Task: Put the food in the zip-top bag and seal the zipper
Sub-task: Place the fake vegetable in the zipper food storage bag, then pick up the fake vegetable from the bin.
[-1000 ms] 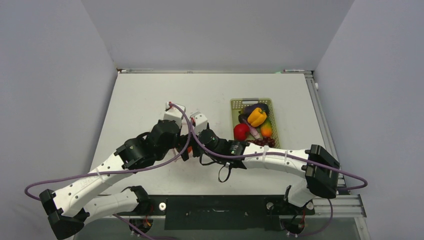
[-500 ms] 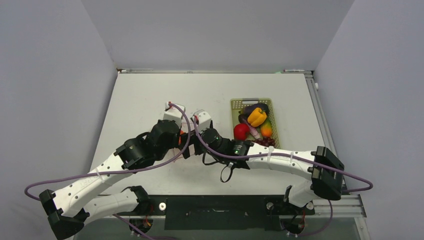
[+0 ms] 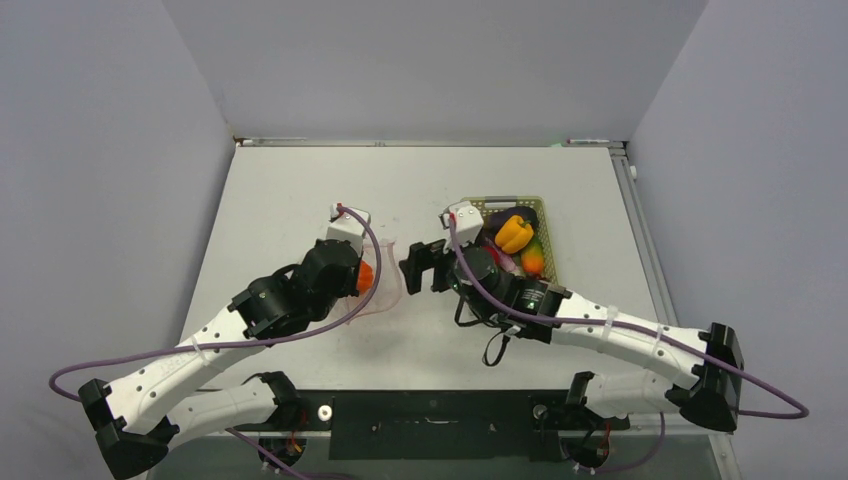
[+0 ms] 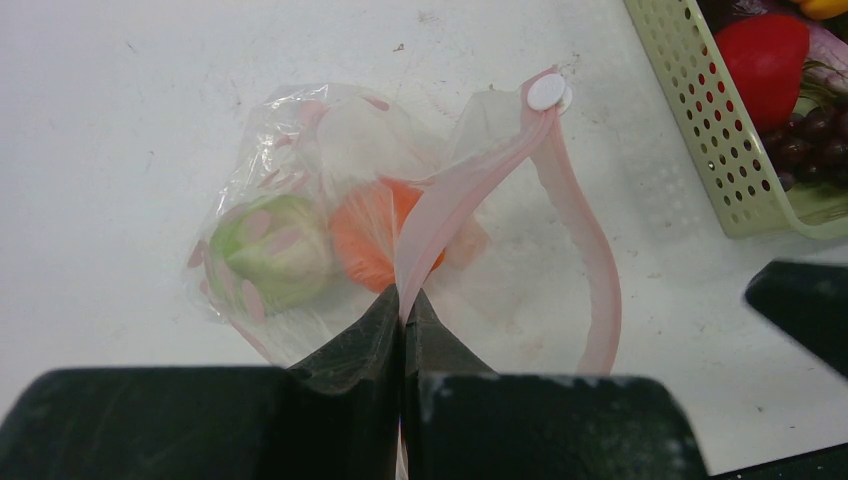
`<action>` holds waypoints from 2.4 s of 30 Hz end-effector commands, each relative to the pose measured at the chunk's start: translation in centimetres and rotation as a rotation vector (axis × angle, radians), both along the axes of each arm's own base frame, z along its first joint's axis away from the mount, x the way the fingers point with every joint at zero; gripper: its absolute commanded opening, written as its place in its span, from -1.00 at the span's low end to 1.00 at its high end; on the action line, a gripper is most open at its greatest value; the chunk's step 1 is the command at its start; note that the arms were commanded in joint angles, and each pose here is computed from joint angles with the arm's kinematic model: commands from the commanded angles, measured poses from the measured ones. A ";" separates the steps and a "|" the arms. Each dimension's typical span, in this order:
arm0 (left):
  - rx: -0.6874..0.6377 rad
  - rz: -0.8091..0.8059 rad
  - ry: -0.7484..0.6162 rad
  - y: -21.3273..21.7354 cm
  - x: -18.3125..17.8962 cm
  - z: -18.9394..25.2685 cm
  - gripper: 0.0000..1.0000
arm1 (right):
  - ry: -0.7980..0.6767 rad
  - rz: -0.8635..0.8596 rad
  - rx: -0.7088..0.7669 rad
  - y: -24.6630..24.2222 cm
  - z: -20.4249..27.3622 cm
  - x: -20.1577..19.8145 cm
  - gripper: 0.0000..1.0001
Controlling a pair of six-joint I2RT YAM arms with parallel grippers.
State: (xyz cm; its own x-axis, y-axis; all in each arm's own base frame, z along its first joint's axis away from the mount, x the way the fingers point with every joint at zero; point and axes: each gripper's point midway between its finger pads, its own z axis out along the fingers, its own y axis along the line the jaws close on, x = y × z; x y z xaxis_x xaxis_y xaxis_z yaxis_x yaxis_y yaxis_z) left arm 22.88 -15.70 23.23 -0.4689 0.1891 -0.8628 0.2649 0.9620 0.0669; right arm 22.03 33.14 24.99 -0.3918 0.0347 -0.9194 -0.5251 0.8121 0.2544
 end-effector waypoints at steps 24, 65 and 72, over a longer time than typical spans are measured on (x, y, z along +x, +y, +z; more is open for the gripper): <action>-0.032 0.019 -0.029 -0.1 0.5 0.9 -1.00 | 0.192 -0.602 -0.135 -20.0 -6.5 9.8 0.86; -0.030 0.016 -0.031 0.0 0.5 1.0 -1.00 | 0.342 -0.996 -0.026 -22.7 -13.1 17.2 0.94; -0.024 0.017 -0.030 0.1 0.5 1.0 -1.00 | 0.344 -0.999 -0.023 -22.6 -13.4 17.3 0.75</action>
